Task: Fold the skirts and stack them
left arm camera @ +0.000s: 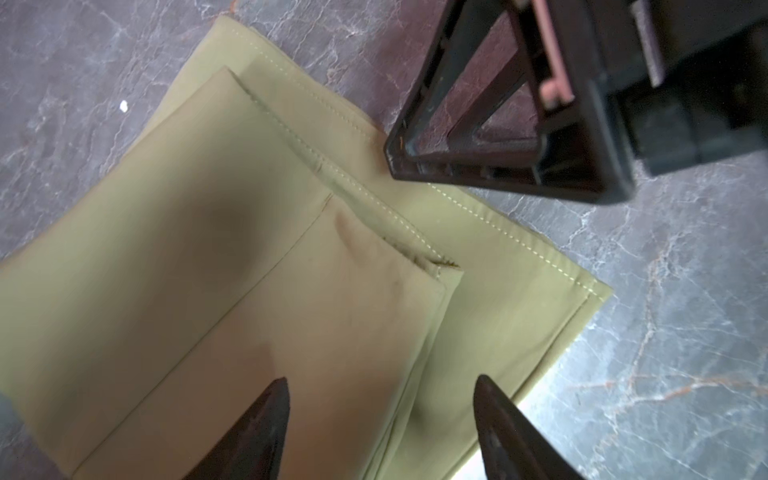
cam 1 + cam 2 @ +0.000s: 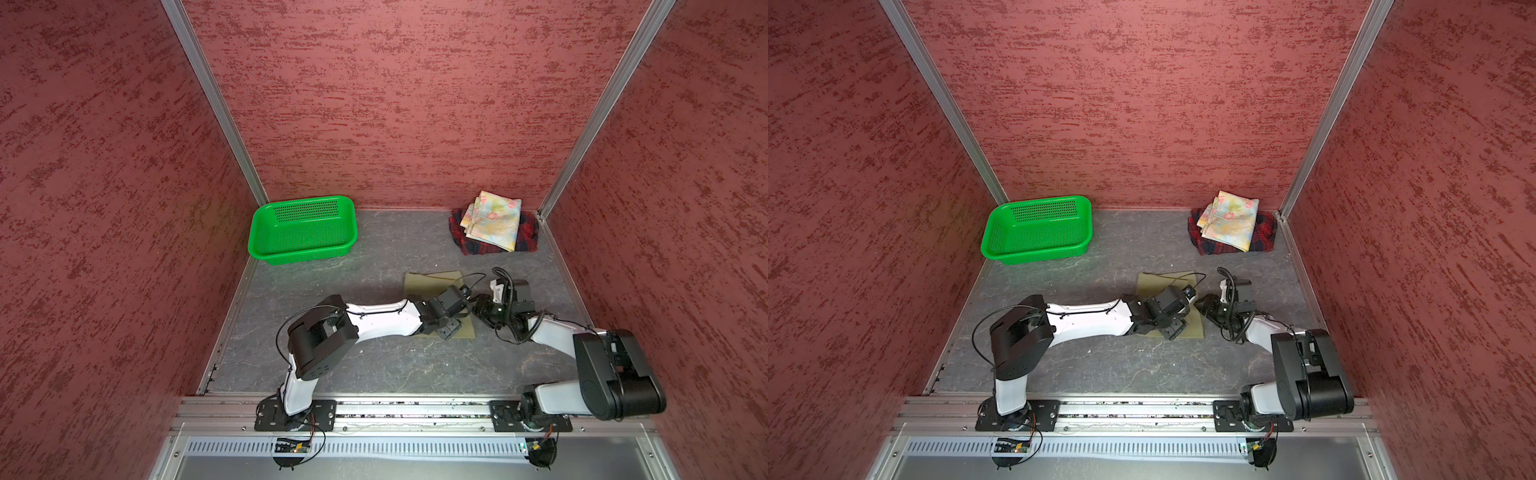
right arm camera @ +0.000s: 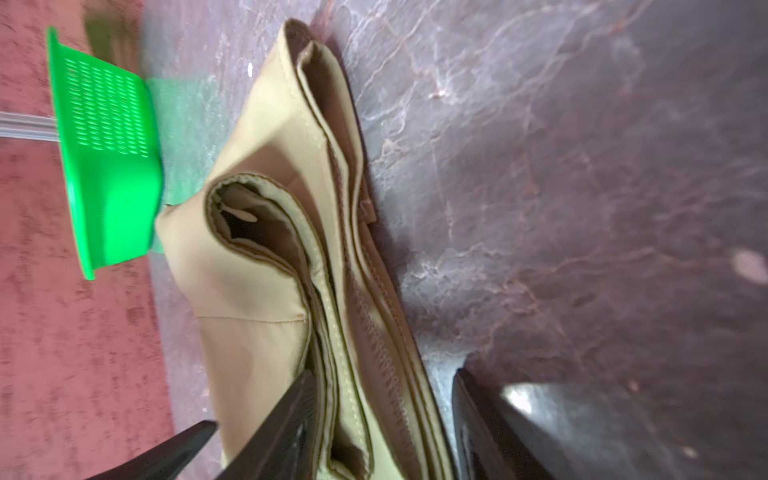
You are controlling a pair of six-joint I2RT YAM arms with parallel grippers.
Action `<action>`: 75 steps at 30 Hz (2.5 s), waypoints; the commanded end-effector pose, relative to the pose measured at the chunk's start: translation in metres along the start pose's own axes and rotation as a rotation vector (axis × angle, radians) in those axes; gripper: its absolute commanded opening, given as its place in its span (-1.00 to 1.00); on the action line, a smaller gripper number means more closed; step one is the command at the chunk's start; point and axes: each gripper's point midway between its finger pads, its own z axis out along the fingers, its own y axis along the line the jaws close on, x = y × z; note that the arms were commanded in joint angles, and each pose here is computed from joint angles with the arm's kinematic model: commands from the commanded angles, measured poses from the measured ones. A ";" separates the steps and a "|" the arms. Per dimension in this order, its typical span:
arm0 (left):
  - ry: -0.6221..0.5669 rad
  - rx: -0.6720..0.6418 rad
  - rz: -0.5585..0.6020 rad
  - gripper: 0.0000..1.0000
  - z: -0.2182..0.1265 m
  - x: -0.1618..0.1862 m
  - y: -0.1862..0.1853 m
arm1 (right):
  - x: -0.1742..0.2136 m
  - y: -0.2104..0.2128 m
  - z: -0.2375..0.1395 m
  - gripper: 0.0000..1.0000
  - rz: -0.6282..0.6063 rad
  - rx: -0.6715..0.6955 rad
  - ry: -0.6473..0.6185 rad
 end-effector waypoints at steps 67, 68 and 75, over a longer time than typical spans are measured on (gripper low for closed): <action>-0.123 0.074 0.144 0.10 0.028 -0.016 -0.021 | 0.002 -0.027 -0.004 0.18 0.230 -0.038 0.027; -0.120 0.075 0.144 0.11 0.029 -0.015 -0.021 | 0.002 -0.027 -0.004 0.18 0.231 -0.039 0.028; -0.093 0.093 0.149 0.15 0.037 -0.007 -0.025 | 0.001 -0.030 -0.003 0.18 0.242 -0.039 0.028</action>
